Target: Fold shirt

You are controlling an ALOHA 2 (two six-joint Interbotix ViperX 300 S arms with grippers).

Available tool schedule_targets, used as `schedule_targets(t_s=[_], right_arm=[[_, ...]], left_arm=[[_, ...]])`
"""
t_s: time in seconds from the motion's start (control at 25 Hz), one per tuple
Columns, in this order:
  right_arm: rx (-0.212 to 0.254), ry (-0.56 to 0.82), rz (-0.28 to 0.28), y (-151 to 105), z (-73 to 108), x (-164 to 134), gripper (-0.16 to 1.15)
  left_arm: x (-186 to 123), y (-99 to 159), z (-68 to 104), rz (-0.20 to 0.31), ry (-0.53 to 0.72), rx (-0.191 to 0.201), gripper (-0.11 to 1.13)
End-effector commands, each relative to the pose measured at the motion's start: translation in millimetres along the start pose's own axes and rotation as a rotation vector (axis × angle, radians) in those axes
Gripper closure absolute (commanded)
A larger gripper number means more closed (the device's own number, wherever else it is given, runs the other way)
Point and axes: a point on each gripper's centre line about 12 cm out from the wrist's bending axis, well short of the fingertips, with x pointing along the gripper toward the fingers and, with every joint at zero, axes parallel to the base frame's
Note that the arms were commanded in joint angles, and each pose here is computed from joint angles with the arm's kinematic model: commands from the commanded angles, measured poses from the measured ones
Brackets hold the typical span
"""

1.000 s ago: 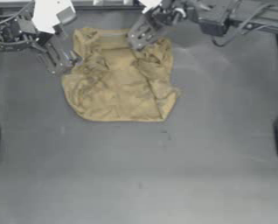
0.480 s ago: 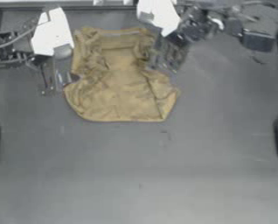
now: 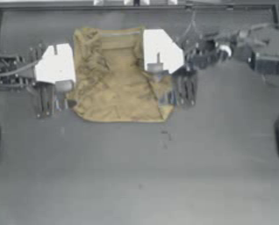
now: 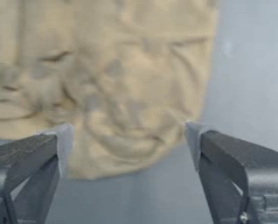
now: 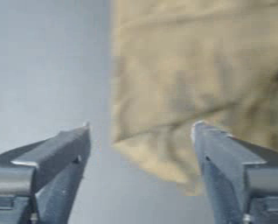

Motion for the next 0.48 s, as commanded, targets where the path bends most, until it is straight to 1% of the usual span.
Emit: schedule_targets(t_s=[0.04,0.12,0.28,0.48], right_arm=[[-0.008,-0.018,-0.002,5,0.6,-7,0.00],[-0.004,-0.008,0.002,6,-2.1,-3,0.00],[-0.003,0.024,0.007,6,-5.6,10,0.00],[0.003,0.063,0.012,3,-9.3,28,0.00]], left_arm=[[11,-4,0.1,-0.011,0.006,0.008,-0.01],[20,-6,-1.2,-0.015,0.017,0.018,-0.01],[34,-9,-8.4,-0.025,0.042,0.052,-0.01],[51,-10,-16.2,-0.032,0.086,0.059,-0.01]])
